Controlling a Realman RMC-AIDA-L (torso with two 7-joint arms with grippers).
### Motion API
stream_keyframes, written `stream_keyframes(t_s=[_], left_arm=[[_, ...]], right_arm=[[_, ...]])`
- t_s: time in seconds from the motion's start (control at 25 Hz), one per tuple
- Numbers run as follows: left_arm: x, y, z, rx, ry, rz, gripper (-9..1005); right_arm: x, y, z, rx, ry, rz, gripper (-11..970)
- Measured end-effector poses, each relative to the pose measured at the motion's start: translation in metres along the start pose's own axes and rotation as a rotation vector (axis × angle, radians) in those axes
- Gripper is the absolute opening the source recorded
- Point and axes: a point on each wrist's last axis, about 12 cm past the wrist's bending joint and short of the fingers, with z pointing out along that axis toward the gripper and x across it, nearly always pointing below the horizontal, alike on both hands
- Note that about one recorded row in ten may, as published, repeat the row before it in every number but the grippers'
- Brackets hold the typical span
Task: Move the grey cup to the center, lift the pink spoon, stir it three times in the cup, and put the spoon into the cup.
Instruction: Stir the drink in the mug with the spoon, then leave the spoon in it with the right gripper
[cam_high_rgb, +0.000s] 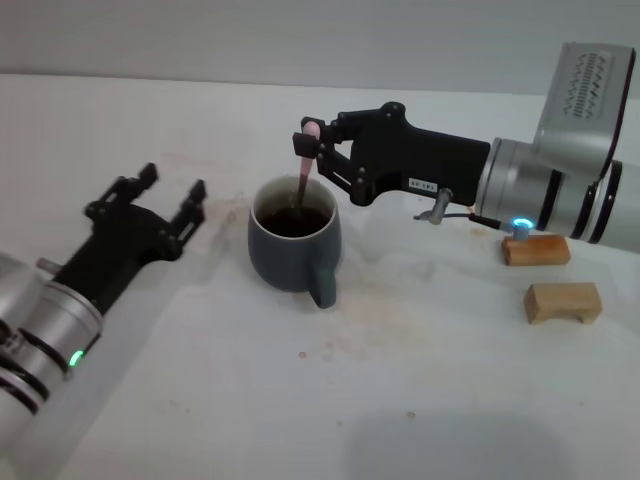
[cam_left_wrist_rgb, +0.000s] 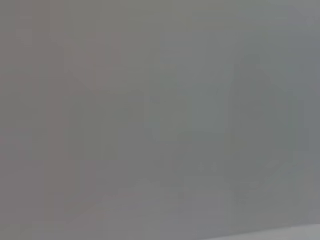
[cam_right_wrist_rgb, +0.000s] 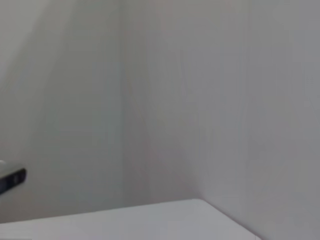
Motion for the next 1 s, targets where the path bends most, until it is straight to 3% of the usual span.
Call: stream_keyframes(t_s=[0.16, 1.0], left_arm=[[-0.0039, 0.0072, -0.0068, -0.053, -0.050, -0.015, 646], [-0.0101, 0.0027, 0.0021, -0.030, -0.082, -0.021, 645]], right_arm=[[0.0044, 0.0005, -0.0024, 0.015, 0.010, 0.011, 109], [0.0064, -0.0059, 0.0040, 0.055, 0.065, 0.028, 109]])
